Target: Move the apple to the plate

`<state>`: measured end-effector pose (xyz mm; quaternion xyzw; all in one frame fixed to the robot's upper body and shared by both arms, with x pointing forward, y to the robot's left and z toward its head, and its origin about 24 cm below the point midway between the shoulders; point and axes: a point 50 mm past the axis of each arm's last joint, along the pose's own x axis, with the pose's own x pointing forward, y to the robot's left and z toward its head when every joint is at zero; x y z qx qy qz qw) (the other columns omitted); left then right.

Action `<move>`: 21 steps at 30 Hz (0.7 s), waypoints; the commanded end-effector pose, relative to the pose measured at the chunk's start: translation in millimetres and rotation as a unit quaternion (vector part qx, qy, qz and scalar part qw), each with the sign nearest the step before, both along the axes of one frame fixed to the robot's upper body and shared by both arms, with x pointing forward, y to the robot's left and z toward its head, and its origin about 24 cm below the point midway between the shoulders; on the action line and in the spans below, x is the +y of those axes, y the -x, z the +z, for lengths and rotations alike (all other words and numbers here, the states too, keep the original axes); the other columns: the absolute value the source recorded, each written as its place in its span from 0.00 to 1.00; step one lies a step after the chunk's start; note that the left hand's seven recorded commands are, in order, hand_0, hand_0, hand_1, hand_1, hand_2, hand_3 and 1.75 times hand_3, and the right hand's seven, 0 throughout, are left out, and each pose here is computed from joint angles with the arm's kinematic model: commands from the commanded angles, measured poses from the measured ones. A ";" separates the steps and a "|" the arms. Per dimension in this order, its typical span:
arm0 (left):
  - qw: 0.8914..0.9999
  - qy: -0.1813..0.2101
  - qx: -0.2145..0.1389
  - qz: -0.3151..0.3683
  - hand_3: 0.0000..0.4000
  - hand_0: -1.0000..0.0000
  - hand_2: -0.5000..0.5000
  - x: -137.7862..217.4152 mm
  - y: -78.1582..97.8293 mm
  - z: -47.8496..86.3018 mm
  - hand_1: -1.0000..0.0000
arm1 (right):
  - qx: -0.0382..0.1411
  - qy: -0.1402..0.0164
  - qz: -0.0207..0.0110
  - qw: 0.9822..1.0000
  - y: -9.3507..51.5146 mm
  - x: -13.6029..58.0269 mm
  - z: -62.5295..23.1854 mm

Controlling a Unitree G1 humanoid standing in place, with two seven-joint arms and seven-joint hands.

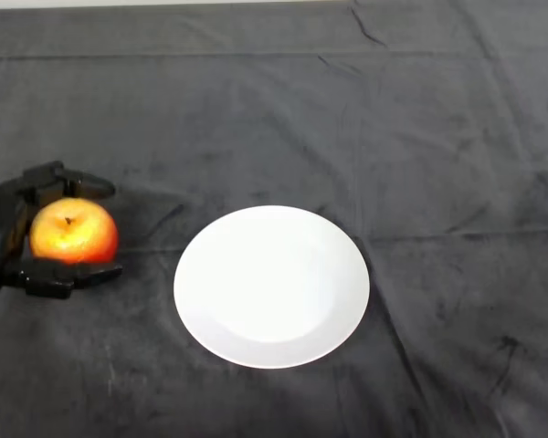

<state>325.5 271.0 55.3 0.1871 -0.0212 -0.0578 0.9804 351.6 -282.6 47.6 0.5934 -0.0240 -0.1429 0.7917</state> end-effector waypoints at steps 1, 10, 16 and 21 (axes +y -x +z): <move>0.999 -0.027 -0.041 -0.021 1.00 0.00 0.50 -7.1 -8.0 19.3 0.00 | -0.028 0.004 -0.018 0.999 -3.6 -10.2 16.0; 0.995 -0.038 -0.093 -0.024 1.00 0.00 0.50 -19.5 -8.5 33.4 0.00 | -0.028 0.004 -0.018 0.999 -3.6 -10.2 16.0; 0.991 -0.041 -0.122 -0.030 1.00 0.00 0.50 -29.3 -8.4 42.3 0.00 | -0.028 0.005 -0.018 0.999 -3.5 -10.1 15.9; 0.988 -0.043 -0.142 -0.033 1.00 0.00 0.50 -38.0 -8.8 47.9 0.00 | -0.028 0.005 -0.018 0.999 -3.5 -10.1 15.9</move>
